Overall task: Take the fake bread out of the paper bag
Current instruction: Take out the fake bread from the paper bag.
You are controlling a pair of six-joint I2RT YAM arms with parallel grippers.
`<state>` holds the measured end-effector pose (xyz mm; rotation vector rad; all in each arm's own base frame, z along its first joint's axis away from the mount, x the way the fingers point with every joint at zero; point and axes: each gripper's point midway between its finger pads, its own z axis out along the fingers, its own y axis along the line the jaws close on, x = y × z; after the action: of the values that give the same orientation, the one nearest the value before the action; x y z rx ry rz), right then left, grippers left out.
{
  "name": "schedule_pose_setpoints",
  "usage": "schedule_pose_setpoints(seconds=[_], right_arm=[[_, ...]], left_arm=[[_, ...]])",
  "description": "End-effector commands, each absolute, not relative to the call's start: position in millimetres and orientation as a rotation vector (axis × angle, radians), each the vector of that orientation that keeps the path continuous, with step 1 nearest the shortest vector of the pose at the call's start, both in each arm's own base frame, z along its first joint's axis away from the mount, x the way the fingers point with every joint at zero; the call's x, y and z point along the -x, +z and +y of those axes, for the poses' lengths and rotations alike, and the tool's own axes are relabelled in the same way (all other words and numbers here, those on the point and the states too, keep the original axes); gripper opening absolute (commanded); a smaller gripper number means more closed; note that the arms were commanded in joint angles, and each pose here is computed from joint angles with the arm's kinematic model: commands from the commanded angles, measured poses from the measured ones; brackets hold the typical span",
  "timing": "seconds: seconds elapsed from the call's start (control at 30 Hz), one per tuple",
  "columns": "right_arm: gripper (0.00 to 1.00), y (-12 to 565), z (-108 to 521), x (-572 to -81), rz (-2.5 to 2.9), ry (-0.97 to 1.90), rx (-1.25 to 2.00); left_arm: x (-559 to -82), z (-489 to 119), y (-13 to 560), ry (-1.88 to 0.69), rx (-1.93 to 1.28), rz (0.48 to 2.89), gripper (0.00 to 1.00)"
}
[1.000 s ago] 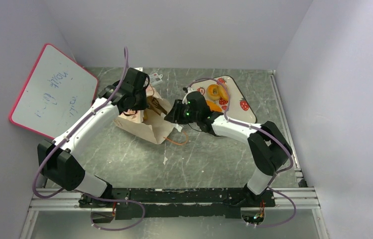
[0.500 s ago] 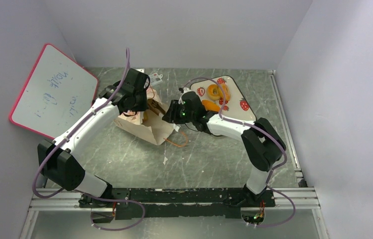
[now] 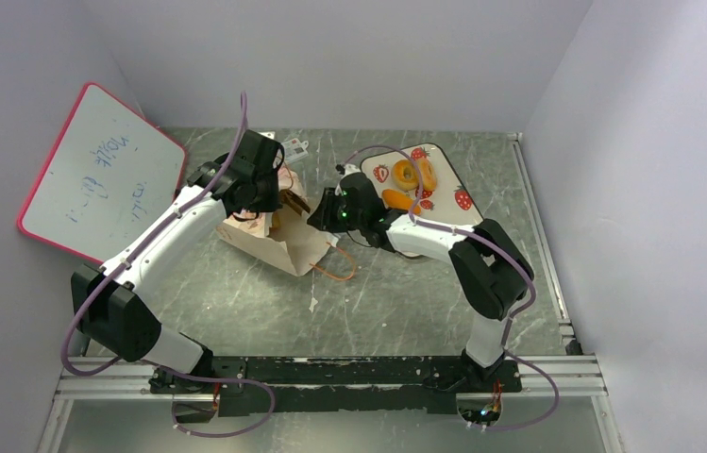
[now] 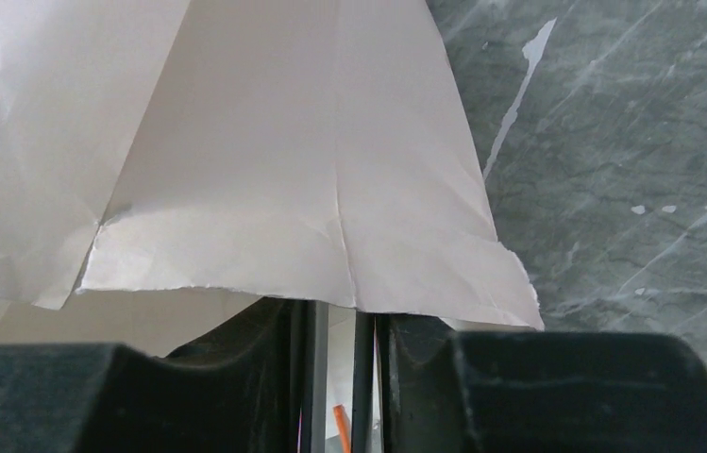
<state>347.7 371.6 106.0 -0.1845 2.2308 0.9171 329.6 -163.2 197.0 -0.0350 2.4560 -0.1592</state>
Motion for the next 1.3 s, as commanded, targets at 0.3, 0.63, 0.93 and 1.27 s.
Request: schedule_pose_setpoints(seconds=[0.3, 0.63, 0.93, 1.27], right_arm=[[0.0, 142, 368, -341, 2.126, 0.948, 0.182], [0.0, 144, 340, -289, 2.211, 0.966, 0.196], [0.0, 153, 303, -244, 2.247, 0.947, 0.184], [0.0, 188, 256, -219, 2.211, 0.877, 0.076]], left_arm=[[-321, -162, 201, -0.184, 0.142, 2.456, 0.07], [-357, -170, 196, -0.171, 0.382, 2.355, 0.07], [-372, -178, 186, -0.198, 0.528, 2.286, 0.07], [-373, -176, 183, -0.206, 0.553, 2.261, 0.07]])
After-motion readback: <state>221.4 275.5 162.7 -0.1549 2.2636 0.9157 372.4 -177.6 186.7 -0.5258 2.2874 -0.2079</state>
